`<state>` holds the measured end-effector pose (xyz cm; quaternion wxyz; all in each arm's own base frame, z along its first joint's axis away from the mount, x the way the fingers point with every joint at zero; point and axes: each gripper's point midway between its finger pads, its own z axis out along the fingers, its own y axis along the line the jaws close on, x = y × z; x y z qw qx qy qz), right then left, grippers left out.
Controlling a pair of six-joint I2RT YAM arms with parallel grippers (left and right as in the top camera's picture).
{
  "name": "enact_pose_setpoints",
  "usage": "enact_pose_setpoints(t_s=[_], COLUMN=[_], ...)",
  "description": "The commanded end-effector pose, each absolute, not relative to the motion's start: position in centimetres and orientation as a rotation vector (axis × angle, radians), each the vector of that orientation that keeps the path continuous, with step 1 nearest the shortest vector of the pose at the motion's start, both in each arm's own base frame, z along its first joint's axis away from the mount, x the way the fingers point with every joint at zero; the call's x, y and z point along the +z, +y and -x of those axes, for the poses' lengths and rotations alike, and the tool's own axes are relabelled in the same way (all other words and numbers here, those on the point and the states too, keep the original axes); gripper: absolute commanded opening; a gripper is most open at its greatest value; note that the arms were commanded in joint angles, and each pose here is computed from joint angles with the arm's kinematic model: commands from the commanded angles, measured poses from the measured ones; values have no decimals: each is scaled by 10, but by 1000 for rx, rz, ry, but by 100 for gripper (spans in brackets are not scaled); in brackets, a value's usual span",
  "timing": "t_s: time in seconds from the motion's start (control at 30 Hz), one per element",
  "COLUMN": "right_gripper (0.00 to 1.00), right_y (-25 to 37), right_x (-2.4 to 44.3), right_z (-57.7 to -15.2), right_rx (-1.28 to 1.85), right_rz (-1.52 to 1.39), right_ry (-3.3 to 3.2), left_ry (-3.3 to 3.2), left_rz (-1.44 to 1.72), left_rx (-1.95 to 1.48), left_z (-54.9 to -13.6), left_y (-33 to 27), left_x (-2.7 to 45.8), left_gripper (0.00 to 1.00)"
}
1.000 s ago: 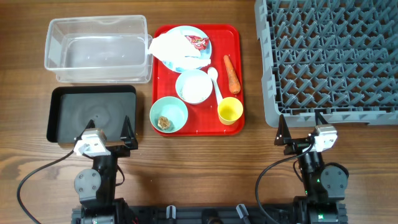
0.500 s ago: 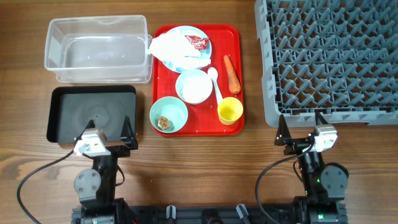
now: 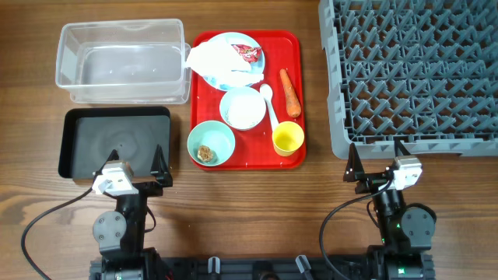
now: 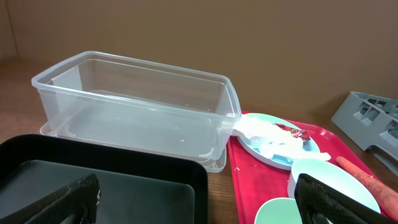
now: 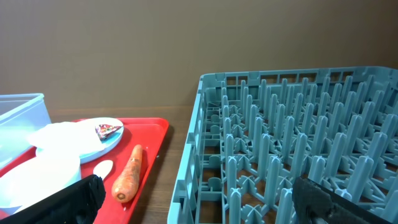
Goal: Sort waste into correct bins and load items into the dishwasher rack
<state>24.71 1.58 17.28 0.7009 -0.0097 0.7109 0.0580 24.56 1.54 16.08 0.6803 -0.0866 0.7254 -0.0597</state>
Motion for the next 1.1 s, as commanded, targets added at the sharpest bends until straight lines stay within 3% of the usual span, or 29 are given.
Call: enact_pose_setpoints(t_s=[0.0,0.77,0.9,1.07], right_gripper=[100,100,100,100], right_y=[20,10,8,6], right_x=[174,175,221,299], right_z=[-246,-247,-243,-223], right_rx=[154,86,145,134], right_rz=[30,6,-51,-43], right_ry=[1575,1572,1385,1139], left_ry=[1630,1608,1556,1456], left_rz=[189,142,26,-8], left_rx=[-108,-152,-251,-255], left_z=[-245,-246,-244,-229], left_y=[18,9,-14,-19], left_x=[158,165,183,267], left_gripper=[100,100,100,100])
